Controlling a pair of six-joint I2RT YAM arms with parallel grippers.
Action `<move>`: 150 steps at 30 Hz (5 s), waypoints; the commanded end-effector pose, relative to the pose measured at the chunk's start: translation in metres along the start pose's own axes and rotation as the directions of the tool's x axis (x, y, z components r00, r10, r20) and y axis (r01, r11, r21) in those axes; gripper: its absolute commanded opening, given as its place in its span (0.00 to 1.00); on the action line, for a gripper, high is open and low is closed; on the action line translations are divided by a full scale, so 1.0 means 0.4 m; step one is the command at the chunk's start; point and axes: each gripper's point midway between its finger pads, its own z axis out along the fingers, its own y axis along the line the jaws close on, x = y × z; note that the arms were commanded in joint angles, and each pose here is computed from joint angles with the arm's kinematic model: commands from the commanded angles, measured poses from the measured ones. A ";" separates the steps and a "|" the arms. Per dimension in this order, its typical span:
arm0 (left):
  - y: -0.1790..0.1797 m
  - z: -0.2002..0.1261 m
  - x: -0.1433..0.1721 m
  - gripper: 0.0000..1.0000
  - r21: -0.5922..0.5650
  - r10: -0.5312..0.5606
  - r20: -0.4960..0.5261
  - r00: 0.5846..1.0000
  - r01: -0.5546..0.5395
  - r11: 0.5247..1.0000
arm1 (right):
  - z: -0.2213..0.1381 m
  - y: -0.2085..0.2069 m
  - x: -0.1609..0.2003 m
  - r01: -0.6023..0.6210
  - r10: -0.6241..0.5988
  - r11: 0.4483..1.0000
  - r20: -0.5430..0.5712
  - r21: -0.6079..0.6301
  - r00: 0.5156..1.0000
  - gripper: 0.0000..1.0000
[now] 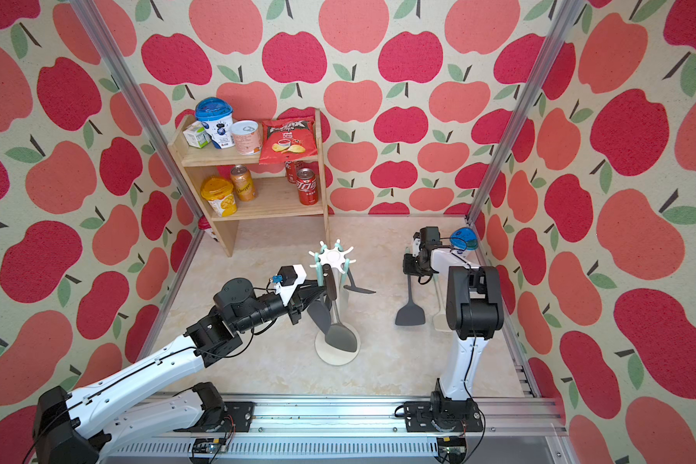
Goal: Take the spatula off the kitchen utensil rack
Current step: Place the spatula at the center of the board, then take off the spatula from the rack.
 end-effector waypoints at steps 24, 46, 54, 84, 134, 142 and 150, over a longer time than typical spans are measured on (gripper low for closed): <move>-0.004 0.015 0.120 0.00 0.006 -0.015 -0.156 0.988 0.016 1.000 | 0.026 -0.020 0.034 -0.062 0.060 0.998 -0.109 -0.010 0.992 0.14; -0.017 0.015 0.117 0.00 0.037 -0.002 -0.147 0.989 0.007 0.999 | -0.254 0.120 -0.078 0.077 -0.029 0.976 0.231 -0.204 0.972 0.44; -0.025 0.018 0.118 0.00 0.062 0.028 -0.150 0.988 -0.019 0.998 | -0.415 0.243 -0.034 0.240 -0.067 0.883 0.399 -0.402 0.914 0.49; -0.032 0.032 0.097 0.00 0.098 0.073 -0.142 0.987 -0.060 0.993 | -0.650 0.486 0.112 0.616 -0.215 0.601 0.639 -0.509 0.738 0.52; -0.037 0.020 0.092 0.00 0.097 0.029 -0.099 0.995 -0.020 0.995 | -0.658 0.659 0.217 0.771 -0.341 0.418 0.705 -0.480 0.623 0.49; -0.035 0.020 0.098 0.00 0.093 0.029 -0.102 0.994 -0.020 0.995 | -0.656 0.662 0.208 0.774 -0.341 0.427 0.710 -0.468 0.617 0.39; -0.035 0.020 0.101 0.00 0.096 0.028 -0.105 0.994 -0.018 0.995 | -0.656 0.663 0.207 0.780 -0.347 0.436 0.716 -0.449 0.606 0.28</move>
